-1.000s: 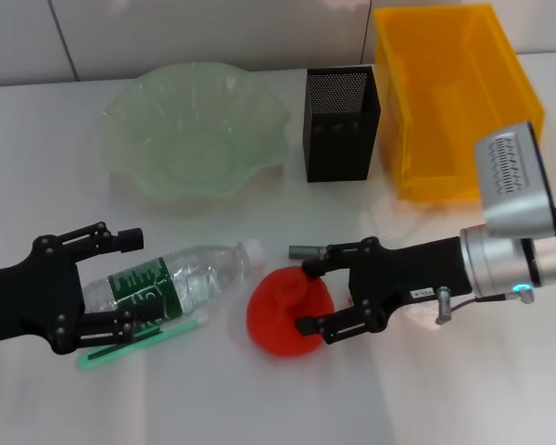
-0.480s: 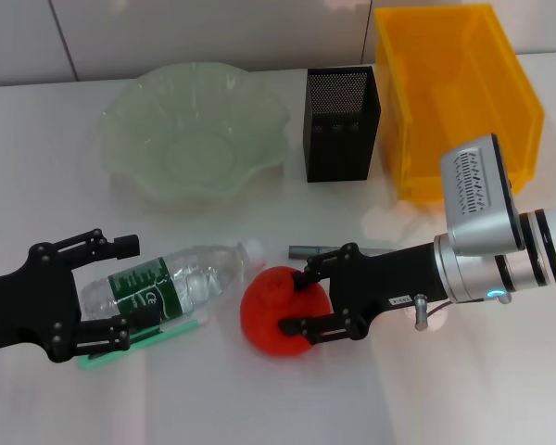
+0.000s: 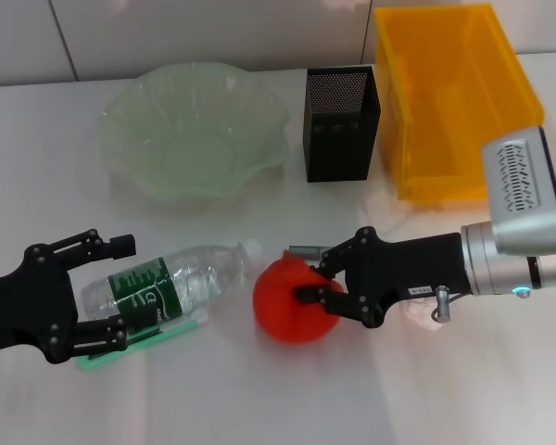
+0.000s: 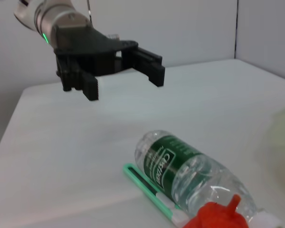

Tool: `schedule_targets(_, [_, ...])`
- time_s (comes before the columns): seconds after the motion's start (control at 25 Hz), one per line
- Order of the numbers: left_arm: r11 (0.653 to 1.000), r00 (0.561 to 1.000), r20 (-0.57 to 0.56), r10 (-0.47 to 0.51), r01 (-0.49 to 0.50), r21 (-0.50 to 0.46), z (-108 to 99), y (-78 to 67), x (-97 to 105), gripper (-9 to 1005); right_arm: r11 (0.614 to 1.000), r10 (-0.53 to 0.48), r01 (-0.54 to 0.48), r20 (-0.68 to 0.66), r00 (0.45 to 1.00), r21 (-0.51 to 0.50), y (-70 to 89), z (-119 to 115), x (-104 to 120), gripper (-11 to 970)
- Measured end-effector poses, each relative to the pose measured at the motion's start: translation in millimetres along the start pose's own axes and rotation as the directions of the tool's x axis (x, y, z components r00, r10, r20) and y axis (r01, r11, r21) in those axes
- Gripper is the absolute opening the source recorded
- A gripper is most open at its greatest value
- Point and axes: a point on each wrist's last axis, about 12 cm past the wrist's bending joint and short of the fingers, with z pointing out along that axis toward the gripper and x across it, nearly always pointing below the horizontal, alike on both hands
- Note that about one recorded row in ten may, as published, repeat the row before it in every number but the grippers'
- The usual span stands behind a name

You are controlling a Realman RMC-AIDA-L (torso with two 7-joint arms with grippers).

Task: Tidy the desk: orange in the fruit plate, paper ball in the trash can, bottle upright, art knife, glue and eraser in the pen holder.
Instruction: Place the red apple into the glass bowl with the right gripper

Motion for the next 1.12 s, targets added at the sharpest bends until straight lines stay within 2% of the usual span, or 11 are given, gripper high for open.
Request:
schedule_targets(0.24, [1.000,1.000,0.009,0.010,-0.010,-0.004,0.3,0.1,-0.7,813,1.000,-0.015,0.015,0.043,0.999,-0.004,2.0,-9.1,-4.9,149])
schedule_targets(0.36, [1.000,1.000,0.015,0.011,-0.011,-0.011,-0.6,-0.5,-0.3,812,1.000,-0.018,0.017,0.099,0.995,0.014,0.0,-16.6,-10.1,118])
schedule_targets(0.52, [0.999,1.000,0.023,0.018,-0.018,-0.028,-3.8,-3.4,2.5,811,0.993,-0.079,0.055,0.238,0.968,0.106,-6.3,-27.4,-21.9,84])
schedule_targets(0.68, [0.999,0.999,0.031,0.020,-0.018,-0.040,-6.2,-6.2,4.6,809,0.960,-0.195,0.100,0.368,0.909,0.263,-20.2,-31.1,-41.3,57])
schedule_targets(0.8, [0.999,0.999,0.038,0.019,-0.017,-0.043,-6.9,-8.1,5.6,808,0.936,-0.259,0.134,0.382,0.887,0.324,-35.7,-17.2,-60.8,52])
schedule_targets(1.0, [0.999,0.999,0.042,0.033,-0.032,-0.036,-2.8,-10.5,7.2,806,0.909,-0.288,0.164,0.292,0.912,0.383,-69.4,24.9,-95.8,43])
schedule_targets(1.12, [0.999,0.998,0.043,0.034,-0.033,-0.031,-0.8,-11.6,7.7,805,0.891,-0.310,0.196,0.235,0.921,0.410,-81.8,47.5,-112.9,38])
